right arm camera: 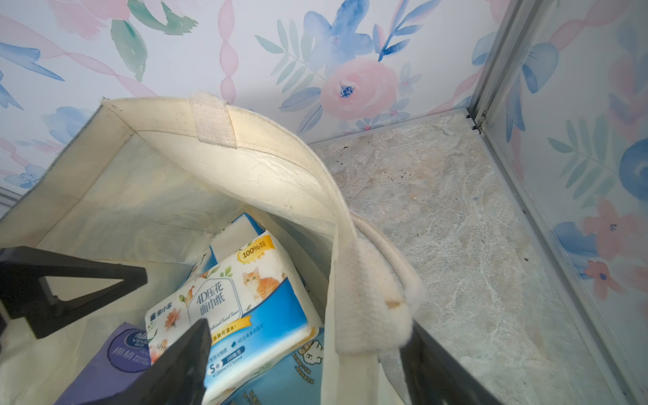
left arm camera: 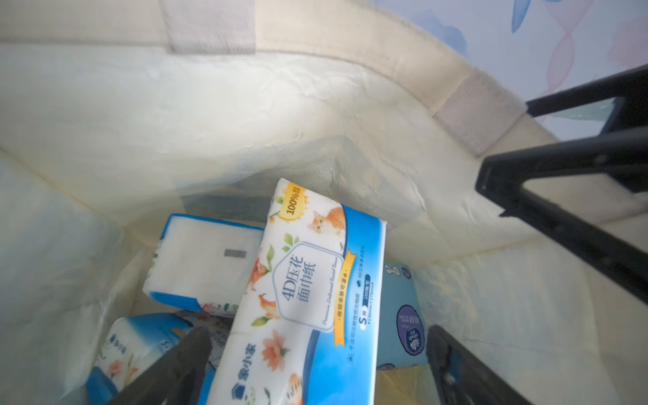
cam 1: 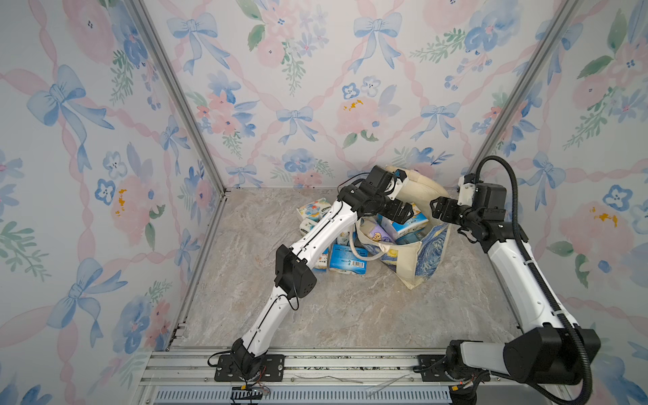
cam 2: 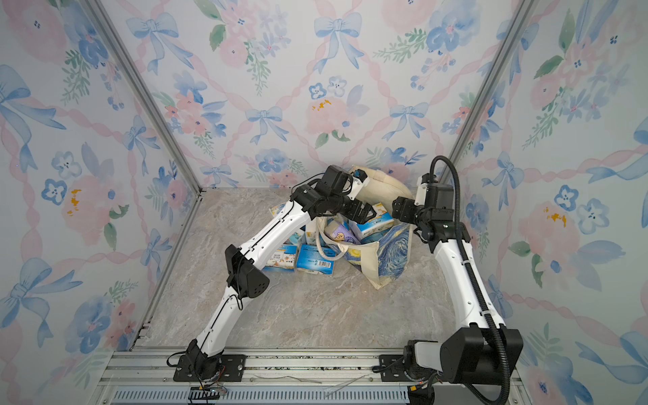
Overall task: Put tissues into the canvas bag
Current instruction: Place the pack of facial tissues in the canvas bag, then adjust the canvas bag at the center of the board.
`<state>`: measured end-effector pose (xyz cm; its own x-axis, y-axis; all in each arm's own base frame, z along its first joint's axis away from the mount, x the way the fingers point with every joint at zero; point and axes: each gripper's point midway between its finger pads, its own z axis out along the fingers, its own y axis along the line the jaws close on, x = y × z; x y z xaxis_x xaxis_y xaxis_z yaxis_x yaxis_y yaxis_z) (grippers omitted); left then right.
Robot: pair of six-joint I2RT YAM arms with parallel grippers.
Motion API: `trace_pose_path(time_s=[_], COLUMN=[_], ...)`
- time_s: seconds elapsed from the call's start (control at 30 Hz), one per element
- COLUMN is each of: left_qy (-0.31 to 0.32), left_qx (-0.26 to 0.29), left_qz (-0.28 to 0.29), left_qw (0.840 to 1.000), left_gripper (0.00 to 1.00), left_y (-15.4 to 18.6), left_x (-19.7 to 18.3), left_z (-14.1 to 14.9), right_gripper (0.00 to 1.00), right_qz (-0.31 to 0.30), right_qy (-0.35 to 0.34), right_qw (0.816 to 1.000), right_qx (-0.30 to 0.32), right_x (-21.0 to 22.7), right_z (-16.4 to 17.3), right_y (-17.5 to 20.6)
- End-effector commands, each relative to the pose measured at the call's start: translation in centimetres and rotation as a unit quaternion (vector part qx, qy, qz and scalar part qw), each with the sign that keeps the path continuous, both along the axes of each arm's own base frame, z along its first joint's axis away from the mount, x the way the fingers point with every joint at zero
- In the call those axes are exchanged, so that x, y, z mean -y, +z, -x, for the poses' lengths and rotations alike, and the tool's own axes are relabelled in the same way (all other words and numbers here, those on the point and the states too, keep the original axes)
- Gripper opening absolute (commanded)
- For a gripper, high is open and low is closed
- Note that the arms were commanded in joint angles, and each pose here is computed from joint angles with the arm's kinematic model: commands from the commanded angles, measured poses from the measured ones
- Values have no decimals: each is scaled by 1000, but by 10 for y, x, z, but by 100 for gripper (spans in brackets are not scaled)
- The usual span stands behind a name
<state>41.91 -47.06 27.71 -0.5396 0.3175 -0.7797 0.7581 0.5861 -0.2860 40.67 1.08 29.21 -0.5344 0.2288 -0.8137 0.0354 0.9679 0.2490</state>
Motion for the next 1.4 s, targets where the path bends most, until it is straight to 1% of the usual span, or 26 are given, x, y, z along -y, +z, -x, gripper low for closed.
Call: trace_pose_path(time_s=[0.0,0.1,0.17,0.23,0.37,0.47,0.53,0.67,0.73,0.8,0.87,0.93,0.97,1.07,1.13,1.2,1.3,1.37], left_qy=[8,42,83,134,210,254,282,321,332,335,351,374,378,371,367,363,362,364], left_qx=[68,86,98,112,125,109,85,14,-23,-49,-75,-99,-107,-106,-102,-96,-93,-92], left_qz=[42,33,16,-11,-58,-83,-96,-108,-121,-133,-148,-145,-138,-103,-86,-75,-68,-68], left_qw=[997,995,992,985,968,957,951,941,935,931,922,911,909,917,921,924,925,924], left_gripper=[97,97,96,95,94,94,94,94,94,96,96,97,97,96,96,96,95,96], left_y=[80,95,103,107,106,93,76,30,1,-21,-44,-59,-63,-66,-65,-63,-64,-65], left_x=[-20,-40,-59,-86,-136,-176,-205,-251,-272,-287,-305,-324,-328,-322,-315,-309,-304,-306], left_z=[10,8,5,3,5,8,9,18,26,34,41,44,44,40,33,26,19,16], right_gripper=[85,85,85,86,87,87,87,87,87,87,87,87,87,87,88,87,86,85], right_qz=[-1,0,1,1,0,4,6,17,28,37,46,62,67,65,42,5,-43,-61], right_qy=[3,4,5,5,10,15,18,48,64,81,133,182,206,285,338,385,442,466], right_qw=[1000,1000,1000,1000,999,999,998,994,990,985,975,964,958,938,923,908,887,877], right_qx=[14,17,20,23,34,43,56,92,120,148,169,185,186,185,179,167,128,98], right_x=[1,1,1,1,-1,-2,-3,-12,-19,-27,-50,-77,-90,-138,-172,-205,-252,-279], right_z=[-1,2,3,5,7,10,14,28,38,49,63,78,84,107,120,132,142,145], right_y=[16,18,20,22,27,34,42,65,80,97,111,124,126,134,134,132,114,97])
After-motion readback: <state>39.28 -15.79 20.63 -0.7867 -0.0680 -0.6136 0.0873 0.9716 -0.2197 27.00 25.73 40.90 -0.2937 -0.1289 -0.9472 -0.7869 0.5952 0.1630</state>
